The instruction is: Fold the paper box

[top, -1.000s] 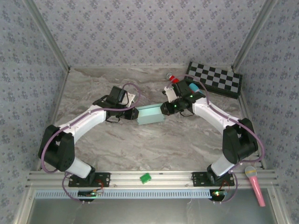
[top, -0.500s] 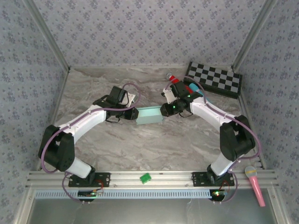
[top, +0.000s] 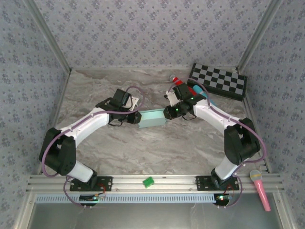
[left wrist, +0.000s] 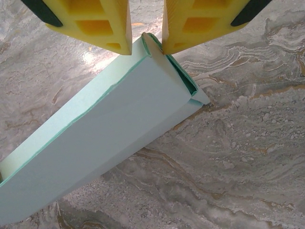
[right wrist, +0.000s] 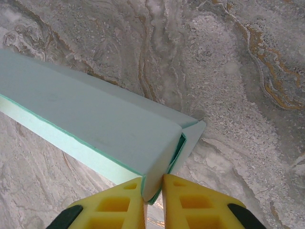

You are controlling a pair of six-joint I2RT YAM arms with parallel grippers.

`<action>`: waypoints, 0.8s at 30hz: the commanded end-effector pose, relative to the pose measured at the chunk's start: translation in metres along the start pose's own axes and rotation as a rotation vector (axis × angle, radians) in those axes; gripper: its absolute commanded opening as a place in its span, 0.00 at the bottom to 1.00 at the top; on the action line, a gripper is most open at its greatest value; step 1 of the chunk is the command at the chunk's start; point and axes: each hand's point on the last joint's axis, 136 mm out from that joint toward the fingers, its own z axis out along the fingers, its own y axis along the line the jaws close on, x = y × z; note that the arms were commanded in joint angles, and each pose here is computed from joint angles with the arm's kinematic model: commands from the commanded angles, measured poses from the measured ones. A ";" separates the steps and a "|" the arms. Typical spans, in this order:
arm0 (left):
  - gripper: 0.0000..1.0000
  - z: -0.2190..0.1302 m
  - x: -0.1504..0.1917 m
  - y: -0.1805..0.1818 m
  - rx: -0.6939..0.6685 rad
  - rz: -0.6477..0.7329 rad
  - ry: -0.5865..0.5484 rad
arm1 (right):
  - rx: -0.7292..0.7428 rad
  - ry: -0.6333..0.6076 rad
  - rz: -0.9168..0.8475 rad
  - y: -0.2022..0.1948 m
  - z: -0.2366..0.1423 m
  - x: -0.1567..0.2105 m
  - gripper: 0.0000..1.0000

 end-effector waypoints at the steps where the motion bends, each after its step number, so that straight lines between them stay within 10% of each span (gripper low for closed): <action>1: 0.23 -0.002 -0.007 -0.005 -0.001 0.023 -0.003 | 0.008 0.016 -0.016 0.004 -0.004 0.004 0.20; 24: 0.23 -0.002 -0.007 -0.006 -0.013 0.045 0.008 | 0.064 -0.108 0.025 -0.007 -0.020 -0.016 0.28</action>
